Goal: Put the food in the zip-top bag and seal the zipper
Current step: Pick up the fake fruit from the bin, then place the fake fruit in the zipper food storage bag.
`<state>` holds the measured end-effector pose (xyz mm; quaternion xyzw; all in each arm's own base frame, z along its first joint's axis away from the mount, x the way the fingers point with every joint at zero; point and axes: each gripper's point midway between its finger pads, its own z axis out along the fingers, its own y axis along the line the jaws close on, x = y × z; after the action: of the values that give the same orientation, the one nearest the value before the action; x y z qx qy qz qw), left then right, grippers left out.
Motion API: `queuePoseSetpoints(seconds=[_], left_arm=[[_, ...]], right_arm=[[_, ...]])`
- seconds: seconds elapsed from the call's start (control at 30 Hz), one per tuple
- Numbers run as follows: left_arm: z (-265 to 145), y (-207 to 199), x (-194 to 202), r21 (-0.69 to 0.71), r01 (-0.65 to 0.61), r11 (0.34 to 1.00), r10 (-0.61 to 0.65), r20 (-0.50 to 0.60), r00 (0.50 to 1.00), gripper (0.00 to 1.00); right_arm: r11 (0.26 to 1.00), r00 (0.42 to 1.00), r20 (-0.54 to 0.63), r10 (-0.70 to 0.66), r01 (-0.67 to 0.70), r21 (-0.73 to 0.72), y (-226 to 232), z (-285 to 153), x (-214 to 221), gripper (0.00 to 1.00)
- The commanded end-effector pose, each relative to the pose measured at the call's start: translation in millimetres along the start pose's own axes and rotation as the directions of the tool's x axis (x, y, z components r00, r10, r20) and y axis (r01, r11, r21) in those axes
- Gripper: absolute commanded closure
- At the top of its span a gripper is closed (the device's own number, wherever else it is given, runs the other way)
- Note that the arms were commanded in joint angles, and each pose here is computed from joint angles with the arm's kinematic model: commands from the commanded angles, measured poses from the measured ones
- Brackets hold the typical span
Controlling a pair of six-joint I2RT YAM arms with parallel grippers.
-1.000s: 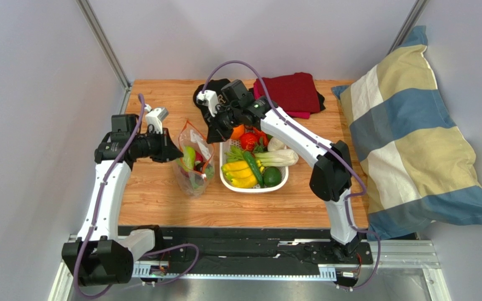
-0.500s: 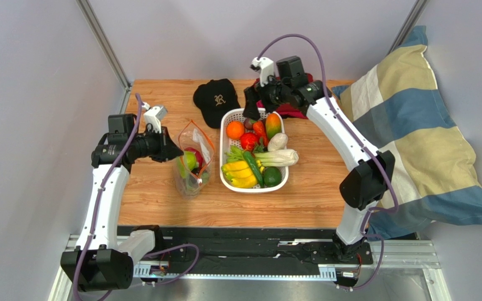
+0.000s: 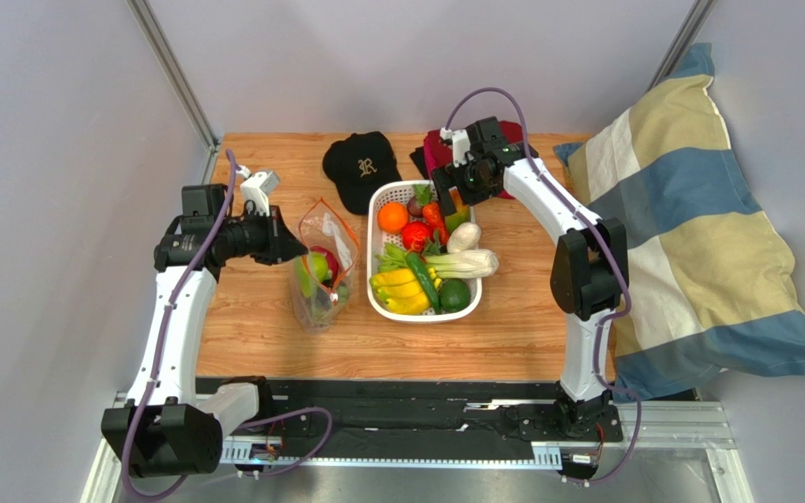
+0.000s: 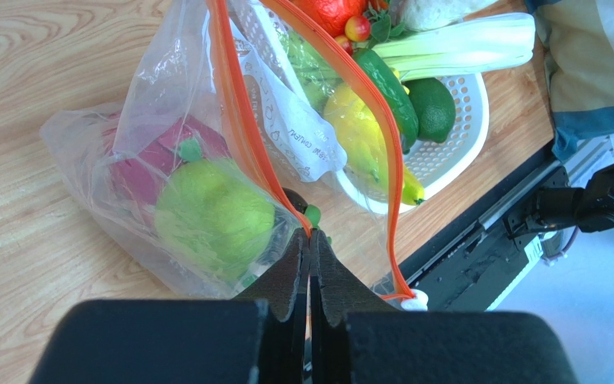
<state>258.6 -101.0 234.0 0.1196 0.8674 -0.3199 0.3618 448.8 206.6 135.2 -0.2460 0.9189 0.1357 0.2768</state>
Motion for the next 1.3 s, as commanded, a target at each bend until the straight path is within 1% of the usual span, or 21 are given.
queuePoseSetpoints(seconds=[0.0,0.03,0.07,0.13,0.2,0.23,0.4,0.47,0.57,0.6,0.67,0.73,0.8,0.87,0.93,1.0,1.03,1.1,1.17,1.2,1.27], left_arm=[[-6.0,-7.2,-21.2,0.007,-0.049,0.999,0.048,0.058,0.997,1.0],[-6.1,-7.6,-20.9,0.008,-0.053,0.999,0.053,0.057,0.997,1.0],[-6.5,-6.8,-20.5,0.005,-0.052,0.999,0.052,0.056,0.997,1.0],[-7.3,-8.4,-20.1,0.008,-0.055,0.998,0.055,0.051,0.997,1.0],[-7.9,-8.9,-20.0,0.008,-0.057,0.998,0.057,0.051,0.997,1.0],[-8.1,-8.9,-20.1,0.008,-0.053,0.999,0.053,0.052,0.997,1.0],[-7.7,-9.5,-20.3,0.013,-0.05,0.999,0.05,0.052,0.997,1.0],[-7.7,-10.1,-20.9,0.016,-0.05,0.999,0.049,0.054,0.997,1.0],[-6.3,-11.8,-19.3,0.029,-0.034,0.999,0.033,0.05,0.998,1.0],[-6.1,-11.8,-20.3,0.031,-0.031,0.999,0.029,0.053,0.998,1.0],[-5.7,-13.3,-20.2,0.037,-0.02,0.999,0.018,0.054,0.998,1.0],[-6.4,-15.4,-22.5,0.044,-0.015,0.999,0.012,0.06,0.998,1.0],[-7.3,-16.3,-24.3,0.046,-0.015,0.999,0.012,0.066,0.998,1.0],[-8.2,-17.9,-25.1,0.049,-0.016,0.999,0.013,0.072,0.997,1.0],[-9.1,-19.3,-25.8,0.052,-0.015,0.999,0.011,0.075,0.997,1.0],[-8.5,-20.2,-25.6,0.058,-0.013,0.998,0.008,0.075,0.997,1.0],[-8.6,-21.7,-25.1,0.065,-0.006,0.998,0.001,0.074,0.997,1.0],[-8.4,-22.4,-25.4,0.072,-0.001,0.997,-0.004,0.076,0.997,1.0],[-8.7,-25.4,-26.0,0.086,0.006,0.996,-0.012,0.08,0.997,1.0],[-8.1,-26.1,-25.5,0.091,0.009,0.996,-0.016,0.079,0.997,1.0],[-8.2,-28.0,-26.2,0.1,0.012,0.995,-0.02,0.082,0.996,1.0]], right_arm=[[0.997,1.0,0.018,0.018,-0.016,-0.071,14.1,-3.4,-11.2,0.09],[0.997,1.0,0.01,0.021,-0.02,-0.08,15.4,-0.8,-9.2,0.12],[0.996,1.0,0.008,0.023,-0.022,-0.083,15.1,-0.7,-9.0,0.22],[0.997,0.999,0.012,0.032,-0.031,-0.076,13.5,-3.3,-10.5,0.34],[0.997,0.999,0.041,0.027,-0.024,-0.069,13.6,-14.6,-17.8,0.39],[0.998,0.998,0.053,0.027,-0.024,-0.06,11.8,-20.1,-20.8,0.44],[0.998,0.986,0.165,0.01,0.001,-0.064,20.4,-64.9,-48.1,0.56],[0.994,0.977,0.212,0.019,0.004,-0.109,31.9,-79.8,-60.0,0.61],[0.98,0.952,0.304,0.045,0.017,-0.198,53.8,-109.2,-81.7,0.66],[0.974,0.939,0.34,0.046,0.034,-0.226,62.6,-124.5,-88.4,0.67],[0.937,0.922,0.377,0.092,0.048,-0.346,90.8,-143.8,-98.5,0.69],[0.889,0.904,0.419,0.087,0.119,-0.443,125.9,-166.3,-104.7,0.7],[0.844,0.901,0.422,0.104,0.145,-0.516,154.0,-180.9,-105.5,0.71],[0.803,0.896,0.437,0.083,0.199,-0.562,189.0,-189.2,-104.5,0.71],[0.765,0.894,0.444,0.057,0.246,-0.595,221.3,-191.3,-100.3,0.71],[0.745,0.904,0.424,0.06,0.242,-0.622,239.3,-182.5,-94.3,0.71],[0.729,0.894,0.444,0.051,0.271,-0.628,254.8,-182.4,-95.4,0.71],[0.724,0.895,0.444,0.036,0.283,-0.629,268.0,-167.7,-91.2,0.71],[0.713,0.876,0.481,0.008,0.332,-0.618,287.4,-160.8,-92.3,0.7],[0.72,0.881,0.473,-0.007,0.333,-0.608,292.1,-149.9,-92.5,0.7],[0.71,0.885,0.464,-0.049,0.357,-0.607,307.0,-136.5,-86.4,0.71]])
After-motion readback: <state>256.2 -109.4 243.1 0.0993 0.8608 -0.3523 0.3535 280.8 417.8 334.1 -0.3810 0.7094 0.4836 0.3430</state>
